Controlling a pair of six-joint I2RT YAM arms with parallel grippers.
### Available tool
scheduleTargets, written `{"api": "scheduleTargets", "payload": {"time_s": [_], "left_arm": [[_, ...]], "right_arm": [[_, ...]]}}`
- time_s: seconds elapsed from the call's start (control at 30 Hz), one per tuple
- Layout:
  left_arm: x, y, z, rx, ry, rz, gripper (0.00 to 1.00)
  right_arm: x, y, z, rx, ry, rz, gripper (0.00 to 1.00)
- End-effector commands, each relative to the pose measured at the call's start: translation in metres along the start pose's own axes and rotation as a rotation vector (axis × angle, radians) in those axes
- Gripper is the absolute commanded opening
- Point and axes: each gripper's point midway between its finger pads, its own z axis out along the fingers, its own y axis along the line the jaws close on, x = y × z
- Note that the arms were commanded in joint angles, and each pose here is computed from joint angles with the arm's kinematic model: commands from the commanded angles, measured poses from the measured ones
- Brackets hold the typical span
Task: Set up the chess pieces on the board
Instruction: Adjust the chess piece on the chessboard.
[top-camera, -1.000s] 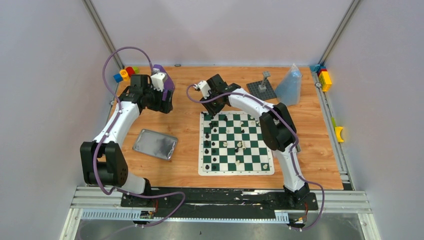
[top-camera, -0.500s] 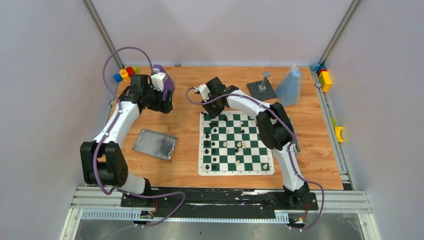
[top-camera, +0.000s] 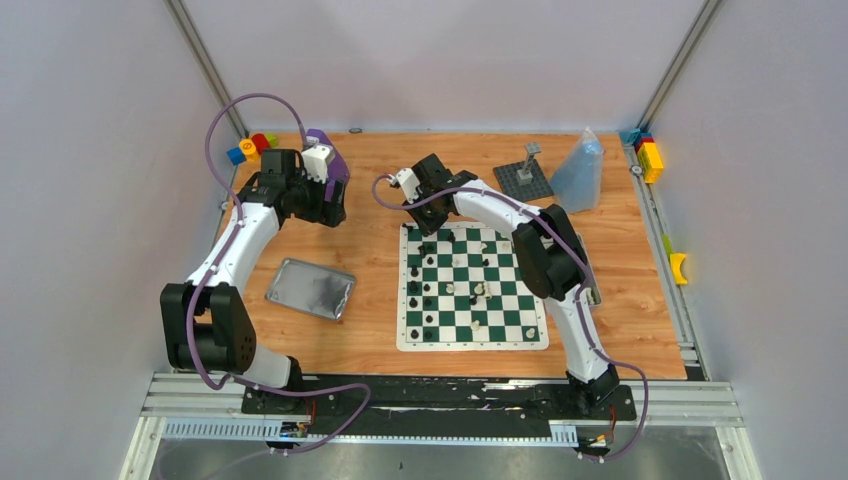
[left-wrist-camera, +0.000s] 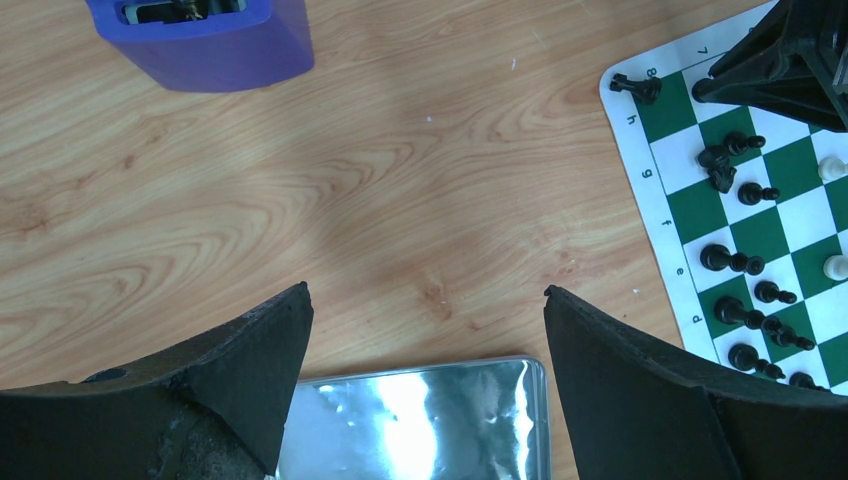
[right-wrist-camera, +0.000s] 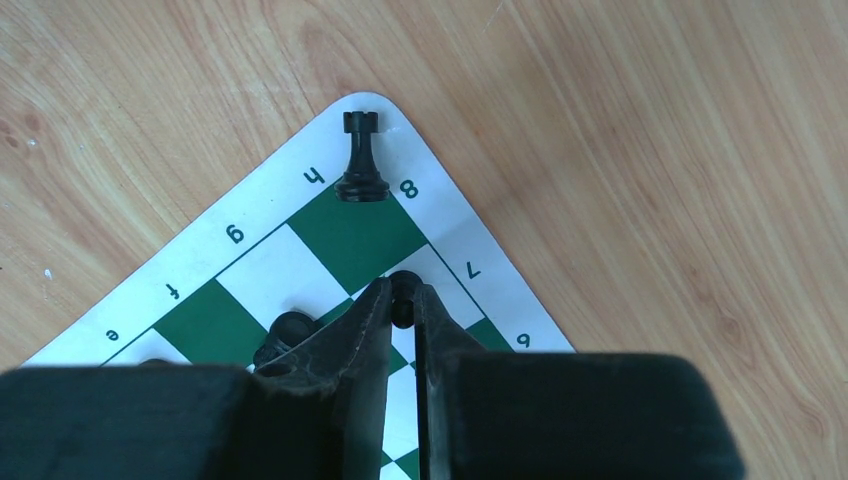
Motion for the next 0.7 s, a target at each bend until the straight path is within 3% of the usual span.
{"api": "scheduleTargets", "payload": {"time_s": [0.0, 0.67], "left_arm": [[-0.0109, -0.0009, -0.0069, 0.003, -0.053, 0.015, 0.93], [-0.0099, -0.0014, -0.0064, 0.006, -0.049, 0.013, 0.93]], "right_arm": [[-0.0191, -0.0067, -0.0137, 0.016, -0.053, 0.001, 0.12], [-0.012, -0.0087, -0.0188, 0.013, -0.044, 0.014, 0.1]]}}
